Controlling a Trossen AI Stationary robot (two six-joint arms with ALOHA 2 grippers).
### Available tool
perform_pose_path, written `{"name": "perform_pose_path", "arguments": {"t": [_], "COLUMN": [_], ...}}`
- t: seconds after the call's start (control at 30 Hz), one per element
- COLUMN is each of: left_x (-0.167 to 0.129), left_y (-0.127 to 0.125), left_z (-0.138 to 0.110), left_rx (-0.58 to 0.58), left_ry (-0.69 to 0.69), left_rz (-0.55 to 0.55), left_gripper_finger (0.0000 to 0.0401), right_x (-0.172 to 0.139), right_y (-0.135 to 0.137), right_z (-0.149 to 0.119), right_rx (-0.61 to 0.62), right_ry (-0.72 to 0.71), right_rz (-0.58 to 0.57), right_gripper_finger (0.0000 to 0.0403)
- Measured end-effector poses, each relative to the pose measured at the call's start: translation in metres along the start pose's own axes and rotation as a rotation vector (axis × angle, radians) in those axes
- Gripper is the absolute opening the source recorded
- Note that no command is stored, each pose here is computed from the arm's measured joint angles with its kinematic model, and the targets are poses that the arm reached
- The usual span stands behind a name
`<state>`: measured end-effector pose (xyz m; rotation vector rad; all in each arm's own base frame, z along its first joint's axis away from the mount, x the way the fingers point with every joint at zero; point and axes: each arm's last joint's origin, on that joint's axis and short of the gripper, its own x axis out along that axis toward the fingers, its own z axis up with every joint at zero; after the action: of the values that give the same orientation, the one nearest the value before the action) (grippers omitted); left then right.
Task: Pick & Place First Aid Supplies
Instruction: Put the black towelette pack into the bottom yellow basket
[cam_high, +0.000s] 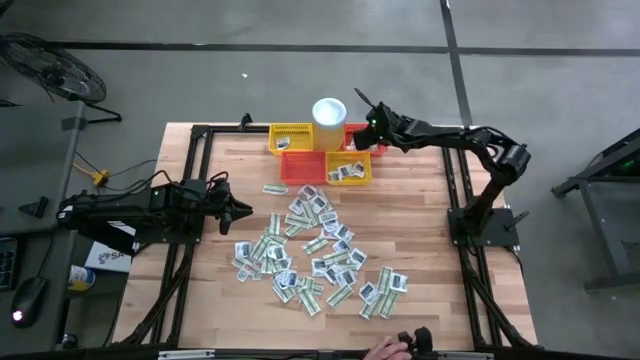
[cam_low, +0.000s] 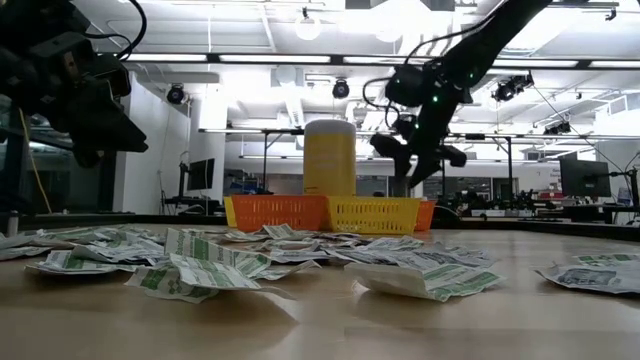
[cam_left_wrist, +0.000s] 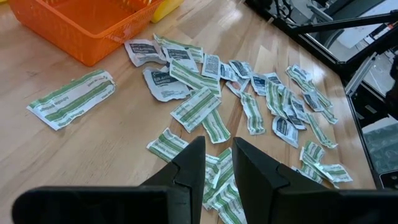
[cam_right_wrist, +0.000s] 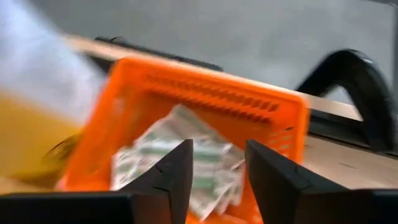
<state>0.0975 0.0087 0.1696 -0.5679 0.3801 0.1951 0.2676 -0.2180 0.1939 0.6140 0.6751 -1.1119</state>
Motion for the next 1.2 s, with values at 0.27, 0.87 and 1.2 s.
{"name": "perform_pose_path", "arguments": {"t": [0.27,0.87,1.2], "left_x": [0.0,0.0,0.0], "left_y": [0.0,0.0,0.0], "left_z": [0.0,0.0,0.0], "left_rx": [0.0,0.0,0.0], "left_ry": [0.0,0.0,0.0], "left_rz": [0.0,0.0,0.0], "left_gripper_finger": [0.008,0.008,0.008], "right_x": [-0.036,-0.103,-0.125], "right_y": [0.03,0.096,0.109], "right_z": [-0.017,-0.098,-0.13], "right_rx": [-0.319,-0.589,-0.877], "right_ry": [0.059,0.303,0.292], "right_rz": [0.192,0.528,0.582], "right_gripper_finger": [0.0155,0.0145,0.0145]}}
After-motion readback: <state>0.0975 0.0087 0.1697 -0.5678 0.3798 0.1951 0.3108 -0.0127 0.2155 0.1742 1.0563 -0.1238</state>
